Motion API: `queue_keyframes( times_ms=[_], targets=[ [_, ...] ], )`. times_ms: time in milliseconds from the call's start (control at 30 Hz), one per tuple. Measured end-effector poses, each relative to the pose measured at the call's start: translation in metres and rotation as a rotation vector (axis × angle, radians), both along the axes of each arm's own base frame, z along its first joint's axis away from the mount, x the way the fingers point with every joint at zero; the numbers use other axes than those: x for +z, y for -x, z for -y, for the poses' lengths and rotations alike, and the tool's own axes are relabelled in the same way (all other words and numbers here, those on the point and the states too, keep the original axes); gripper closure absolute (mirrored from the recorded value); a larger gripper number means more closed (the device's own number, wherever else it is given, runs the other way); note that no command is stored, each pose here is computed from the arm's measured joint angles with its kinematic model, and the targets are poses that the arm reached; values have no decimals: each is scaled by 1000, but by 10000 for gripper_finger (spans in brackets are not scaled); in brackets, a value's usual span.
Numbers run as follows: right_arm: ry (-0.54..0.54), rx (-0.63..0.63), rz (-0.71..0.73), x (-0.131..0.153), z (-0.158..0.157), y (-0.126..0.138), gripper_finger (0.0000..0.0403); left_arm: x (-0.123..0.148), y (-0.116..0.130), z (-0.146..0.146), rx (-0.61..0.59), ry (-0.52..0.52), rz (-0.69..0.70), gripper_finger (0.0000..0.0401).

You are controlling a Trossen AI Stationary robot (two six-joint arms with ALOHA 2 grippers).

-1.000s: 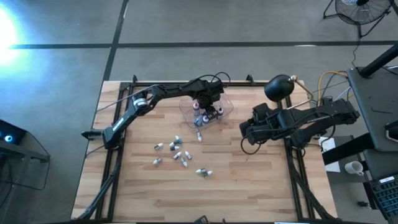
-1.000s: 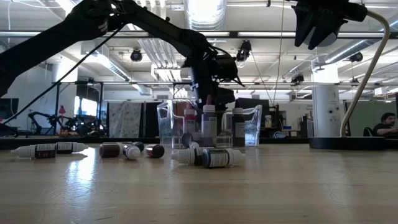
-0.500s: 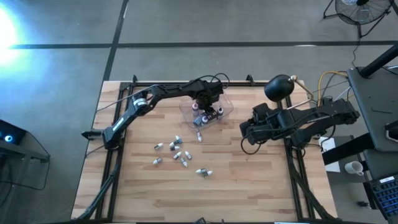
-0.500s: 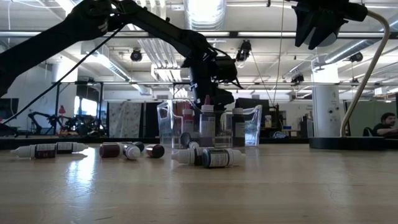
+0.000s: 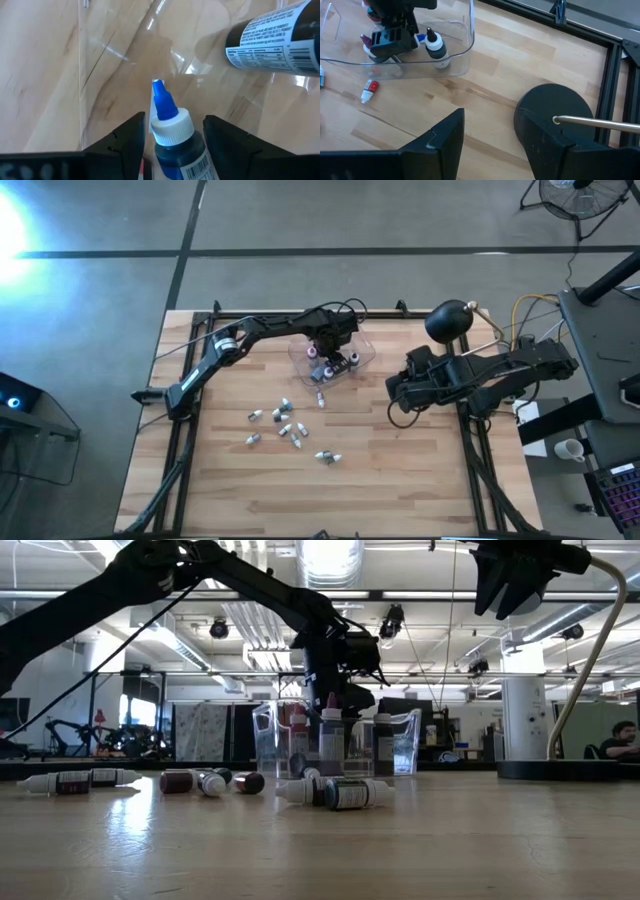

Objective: Pick & Place food coloring
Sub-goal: Put the large blue food coloring bottle into the transparent bin

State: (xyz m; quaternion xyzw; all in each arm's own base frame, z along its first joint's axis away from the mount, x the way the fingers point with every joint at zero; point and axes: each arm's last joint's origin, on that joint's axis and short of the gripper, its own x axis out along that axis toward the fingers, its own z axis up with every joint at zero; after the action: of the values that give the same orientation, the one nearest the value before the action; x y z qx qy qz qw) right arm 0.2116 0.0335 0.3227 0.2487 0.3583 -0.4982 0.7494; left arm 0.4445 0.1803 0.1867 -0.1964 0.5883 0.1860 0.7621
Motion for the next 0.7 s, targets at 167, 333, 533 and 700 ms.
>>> queue_keyframes(
  times_ms=[167, 333, 533, 700],
  targets=[
    [1, 1, -2, 0, 0, 0, 227, 0, 0, 0, -4, -2, 2, 254],
    [1, 1, -5, 0, 0, 0, 227, 0, -1, 0, -16, -7, 9, 293],
    [2, 1, -8, 0, 0, 1, 227, -1, -1, 0, -23, -8, 10, 317],
    [2, 1, -9, 0, 0, 1, 227, -1, -2, 0, -24, -10, 13, 334]
  ],
)
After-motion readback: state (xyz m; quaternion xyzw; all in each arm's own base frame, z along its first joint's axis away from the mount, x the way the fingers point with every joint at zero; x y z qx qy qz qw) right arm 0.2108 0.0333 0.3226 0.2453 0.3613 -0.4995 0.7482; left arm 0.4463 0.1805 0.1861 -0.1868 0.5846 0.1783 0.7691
